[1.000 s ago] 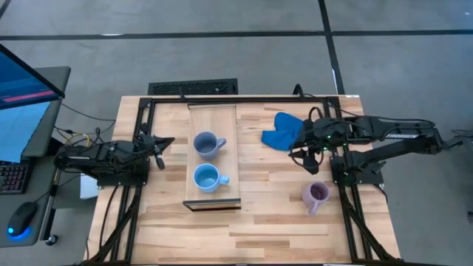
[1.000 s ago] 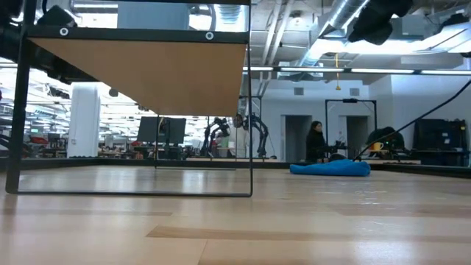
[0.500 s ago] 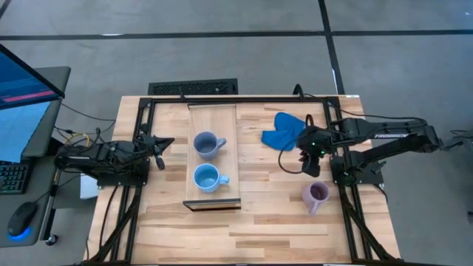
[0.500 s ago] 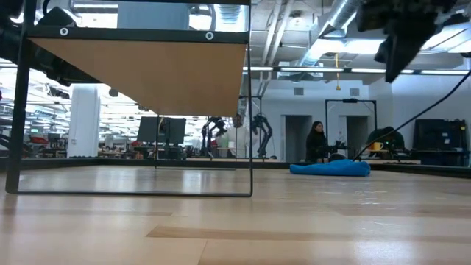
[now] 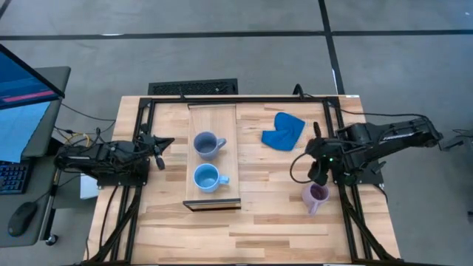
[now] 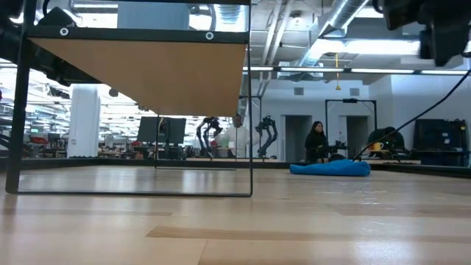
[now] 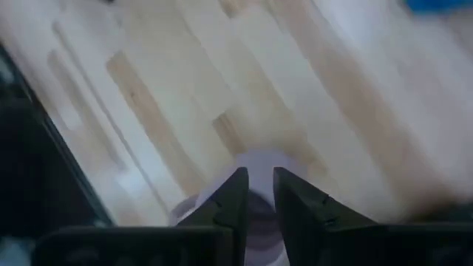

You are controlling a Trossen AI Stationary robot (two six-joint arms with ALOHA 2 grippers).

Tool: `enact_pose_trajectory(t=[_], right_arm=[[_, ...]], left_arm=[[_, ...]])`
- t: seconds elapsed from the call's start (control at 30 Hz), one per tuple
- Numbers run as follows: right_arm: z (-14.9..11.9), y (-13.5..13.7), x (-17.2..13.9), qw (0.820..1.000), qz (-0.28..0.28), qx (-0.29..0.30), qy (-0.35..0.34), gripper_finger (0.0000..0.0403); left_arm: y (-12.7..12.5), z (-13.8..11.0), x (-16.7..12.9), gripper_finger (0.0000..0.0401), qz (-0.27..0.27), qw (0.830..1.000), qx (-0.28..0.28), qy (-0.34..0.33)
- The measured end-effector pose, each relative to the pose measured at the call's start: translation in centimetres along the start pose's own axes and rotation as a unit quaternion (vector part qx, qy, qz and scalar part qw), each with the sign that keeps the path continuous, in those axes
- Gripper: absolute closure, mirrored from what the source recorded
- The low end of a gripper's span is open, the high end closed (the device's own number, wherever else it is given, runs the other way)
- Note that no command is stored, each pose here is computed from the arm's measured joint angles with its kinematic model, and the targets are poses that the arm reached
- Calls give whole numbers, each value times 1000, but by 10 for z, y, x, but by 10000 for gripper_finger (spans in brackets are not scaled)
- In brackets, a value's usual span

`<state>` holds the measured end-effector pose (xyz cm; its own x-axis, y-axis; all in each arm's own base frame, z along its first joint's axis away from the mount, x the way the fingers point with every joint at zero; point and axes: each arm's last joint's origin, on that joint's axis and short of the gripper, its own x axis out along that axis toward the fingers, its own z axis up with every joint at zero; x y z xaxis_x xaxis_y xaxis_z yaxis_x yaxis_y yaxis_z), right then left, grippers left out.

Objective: Stack small to large cups/mugs on shelf
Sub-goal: Put the light purple mug on the shelf

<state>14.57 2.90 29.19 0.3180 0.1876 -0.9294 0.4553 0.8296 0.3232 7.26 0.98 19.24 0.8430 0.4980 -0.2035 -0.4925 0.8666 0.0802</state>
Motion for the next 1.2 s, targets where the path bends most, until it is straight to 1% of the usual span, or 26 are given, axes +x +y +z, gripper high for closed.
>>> enact_pose_trajectory(t=[0.07, 0.13, 0.23, 0.3, 0.4, 0.5, 0.57, 0.67, 0.73, 0.87, 0.97, 1.1, 1.2], right_arm=[[-3, 1, 0, 997, -3, 71, 6, 319], [-5, 3, 1, 991, -2, 134, 9, 323], [-7, 6, 1, 979, -3, 201, 14, 329], [-9, 8, 2, 970, -10, 242, 4, 333], [-11, 10, 2, 948, -19, 318, -12, 338], [-14, 12, 3, 918, -17, 396, -9, 340], [-16, 14, 3, 901, -17, 432, -9, 340], [-19, 16, 3, 889, -16, 457, -6, 340], [-20, 20, 3, 884, -6, 467, -4, 340], [-20, 26, 3, 890, 21, 456, -6, 340], [-20, 28, 3, 894, 26, 447, -14, 340], [-20, 27, 3, 885, 24, 465, -14, 340], [-20, 28, 3, 883, 26, 468, -14, 336]], left_arm=[[0, 0, 0, 401, 0, 1000, 0, 0], [0, 0, 0, 401, -1, 1000, 0, 0], [0, 0, 0, 401, -3, 1000, -4, 1], [0, 0, 0, 401, -3, 1000, -4, 1], [0, 0, 0, 401, -3, 1000, 1, 1], [0, 0, 0, 401, -3, 1000, 0, 1], [0, 0, 0, 401, -3, 1000, -3, 1], [0, 0, 0, 401, -3, 1000, -3, 1], [0, 0, 0, 401, -3, 1000, 0, 1], [0, 0, 0, 401, -2, 1000, 0, 1], [0, -1, 0, 401, -3, 1000, 3, 5], [0, -4, 0, 401, -2, 1000, 12, 17], [0, -5, 0, 401, -1, 1000, 16, 23]])
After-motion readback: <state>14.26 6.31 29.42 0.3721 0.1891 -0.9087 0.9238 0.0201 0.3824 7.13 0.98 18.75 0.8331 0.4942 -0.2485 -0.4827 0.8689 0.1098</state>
